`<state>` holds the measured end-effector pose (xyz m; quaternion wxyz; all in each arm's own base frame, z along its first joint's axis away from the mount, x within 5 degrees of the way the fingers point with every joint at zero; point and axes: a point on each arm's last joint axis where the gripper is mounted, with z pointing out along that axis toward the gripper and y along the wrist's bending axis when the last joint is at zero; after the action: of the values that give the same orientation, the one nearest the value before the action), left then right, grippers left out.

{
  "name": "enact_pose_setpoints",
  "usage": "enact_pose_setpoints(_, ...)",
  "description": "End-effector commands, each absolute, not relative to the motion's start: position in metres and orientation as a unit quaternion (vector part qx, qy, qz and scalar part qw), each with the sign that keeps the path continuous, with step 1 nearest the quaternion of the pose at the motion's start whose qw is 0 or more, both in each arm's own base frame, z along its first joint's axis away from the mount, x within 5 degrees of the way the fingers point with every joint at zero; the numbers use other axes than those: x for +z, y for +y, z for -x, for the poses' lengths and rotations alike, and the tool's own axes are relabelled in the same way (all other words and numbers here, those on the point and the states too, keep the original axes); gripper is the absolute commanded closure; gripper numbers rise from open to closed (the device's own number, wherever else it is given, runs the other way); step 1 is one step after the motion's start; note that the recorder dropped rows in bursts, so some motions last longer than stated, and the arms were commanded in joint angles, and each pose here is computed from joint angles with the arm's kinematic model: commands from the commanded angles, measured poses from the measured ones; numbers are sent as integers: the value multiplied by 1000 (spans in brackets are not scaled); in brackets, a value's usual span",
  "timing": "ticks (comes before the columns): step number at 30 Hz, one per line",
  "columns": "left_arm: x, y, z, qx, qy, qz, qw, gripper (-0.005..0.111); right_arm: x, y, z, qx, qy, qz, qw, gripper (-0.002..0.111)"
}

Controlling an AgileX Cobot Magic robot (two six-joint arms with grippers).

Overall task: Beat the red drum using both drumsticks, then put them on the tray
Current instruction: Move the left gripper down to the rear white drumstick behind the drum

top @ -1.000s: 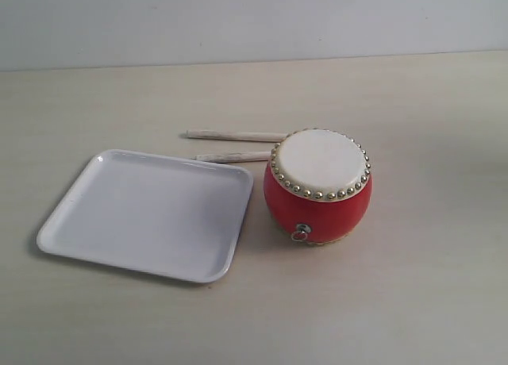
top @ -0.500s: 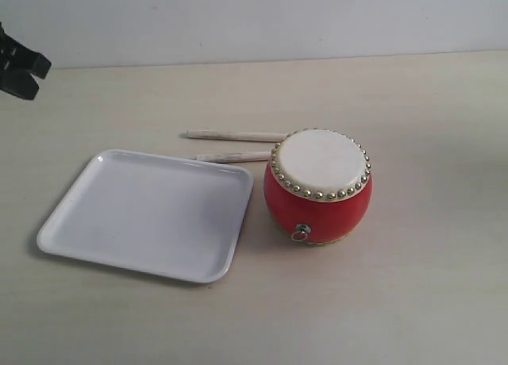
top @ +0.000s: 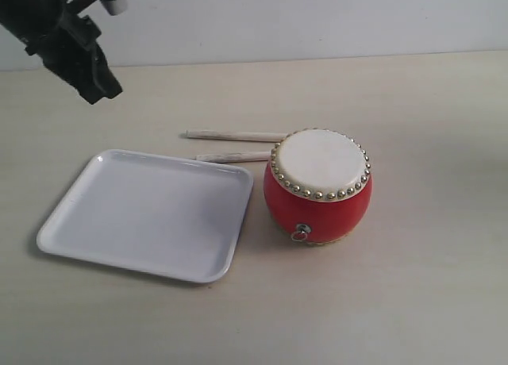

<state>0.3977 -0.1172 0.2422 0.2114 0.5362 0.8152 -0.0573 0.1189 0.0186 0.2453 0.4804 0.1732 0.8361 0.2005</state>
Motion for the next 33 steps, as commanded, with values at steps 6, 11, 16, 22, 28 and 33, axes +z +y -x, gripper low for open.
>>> enact_pose_setpoints(6,206,-197,-406,-74,726,-656,195,107,244,20,-117,184,855,-143,463,108)
enact_pose_setpoints(11,192,-216,-403,-77,695,-690,185,107,243,20,-116,180,858,-134,462,108)
enact_pose_setpoints(16,181,-217,-406,-78,698,-689,178,106,243,20,-116,180,858,-134,462,108)
enact_pose_setpoints(22,175,-229,-404,-107,686,-692,198,77,243,20,-116,180,858,-134,462,108)
enact_pose_setpoints(28,159,-246,-398,-109,667,-713,189,73,243,20,-116,180,858,-134,462,108)
enact_pose_setpoints(33,147,-249,-398,-99,661,-721,184,73,243,20,-116,177,859,-130,463,108)
